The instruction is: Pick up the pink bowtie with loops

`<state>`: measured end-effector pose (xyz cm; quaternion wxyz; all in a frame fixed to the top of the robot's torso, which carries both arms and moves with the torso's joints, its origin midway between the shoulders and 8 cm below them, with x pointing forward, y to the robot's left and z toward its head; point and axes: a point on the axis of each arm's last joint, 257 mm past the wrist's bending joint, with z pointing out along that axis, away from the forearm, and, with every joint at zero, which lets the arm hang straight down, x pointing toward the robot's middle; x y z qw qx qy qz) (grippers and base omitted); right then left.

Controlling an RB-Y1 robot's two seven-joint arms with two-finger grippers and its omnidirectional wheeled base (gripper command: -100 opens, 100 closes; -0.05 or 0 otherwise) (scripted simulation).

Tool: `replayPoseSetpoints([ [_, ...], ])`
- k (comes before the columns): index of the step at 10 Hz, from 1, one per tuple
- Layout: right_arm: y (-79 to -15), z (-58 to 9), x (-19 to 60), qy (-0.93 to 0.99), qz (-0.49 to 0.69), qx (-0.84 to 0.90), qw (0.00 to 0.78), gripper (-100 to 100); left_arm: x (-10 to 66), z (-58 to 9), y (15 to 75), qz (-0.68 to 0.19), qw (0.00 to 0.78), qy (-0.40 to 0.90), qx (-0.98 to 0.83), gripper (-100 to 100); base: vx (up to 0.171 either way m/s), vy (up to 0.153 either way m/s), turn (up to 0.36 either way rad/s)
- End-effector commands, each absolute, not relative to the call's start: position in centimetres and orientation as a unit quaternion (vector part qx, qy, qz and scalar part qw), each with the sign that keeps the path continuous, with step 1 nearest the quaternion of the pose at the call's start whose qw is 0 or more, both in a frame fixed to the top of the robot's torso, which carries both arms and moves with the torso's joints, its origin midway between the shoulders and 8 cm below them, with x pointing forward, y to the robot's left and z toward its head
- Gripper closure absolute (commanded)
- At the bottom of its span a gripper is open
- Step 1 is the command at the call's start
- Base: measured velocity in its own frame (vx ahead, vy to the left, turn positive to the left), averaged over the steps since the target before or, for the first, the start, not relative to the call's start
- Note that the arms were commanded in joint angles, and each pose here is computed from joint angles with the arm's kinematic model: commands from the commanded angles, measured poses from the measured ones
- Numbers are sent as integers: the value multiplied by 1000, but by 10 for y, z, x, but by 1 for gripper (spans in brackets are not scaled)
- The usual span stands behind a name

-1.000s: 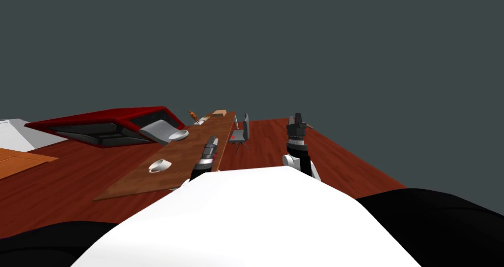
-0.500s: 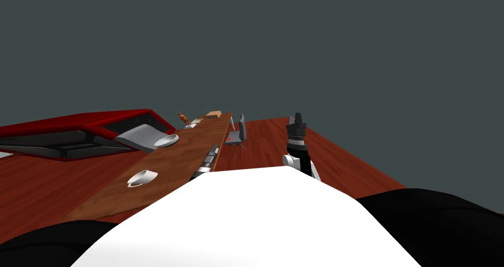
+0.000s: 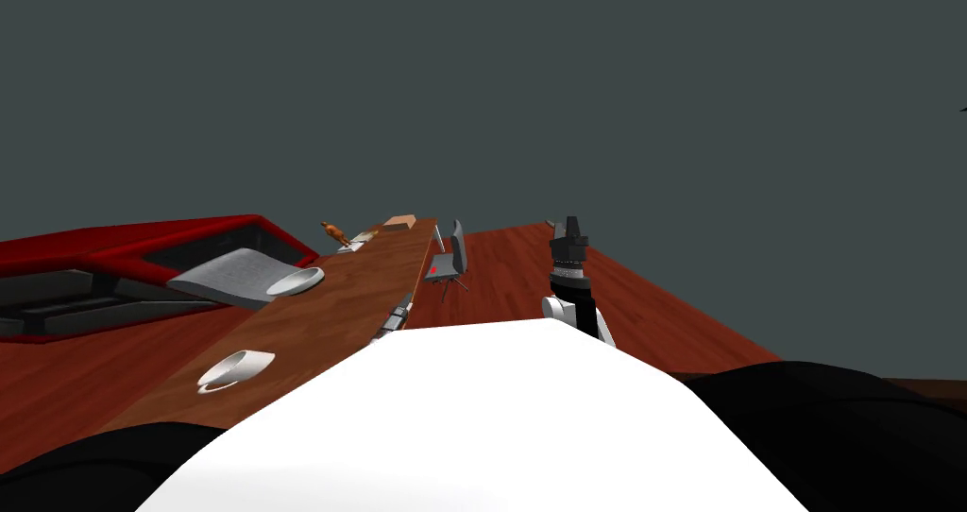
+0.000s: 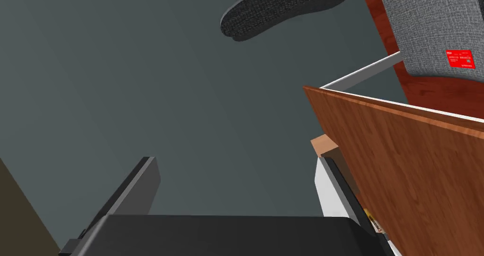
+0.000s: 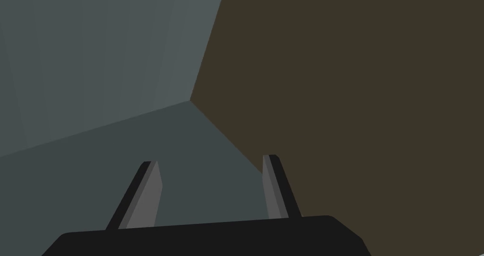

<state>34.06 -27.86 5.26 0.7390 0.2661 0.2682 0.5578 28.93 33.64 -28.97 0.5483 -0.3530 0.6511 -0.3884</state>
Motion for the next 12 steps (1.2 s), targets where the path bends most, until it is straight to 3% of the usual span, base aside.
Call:
replayPoseSetpoints([
  [1, -279, 53, 341, 268, 558, 266, 739, 0, 264, -322, 354, -358, 519, 685, -365, -100, 33, -22, -151],
  [5, -279, 53, 341, 268, 558, 266, 739, 0, 190, -389, 405, -278, 445, 755, -394, -100, 48, -26, -201],
  [12, -279, 53, 341, 268, 558, 266, 739, 0, 86, -438, 482, -164, 345, 832, -402, -100, 32, -4, -137],
])
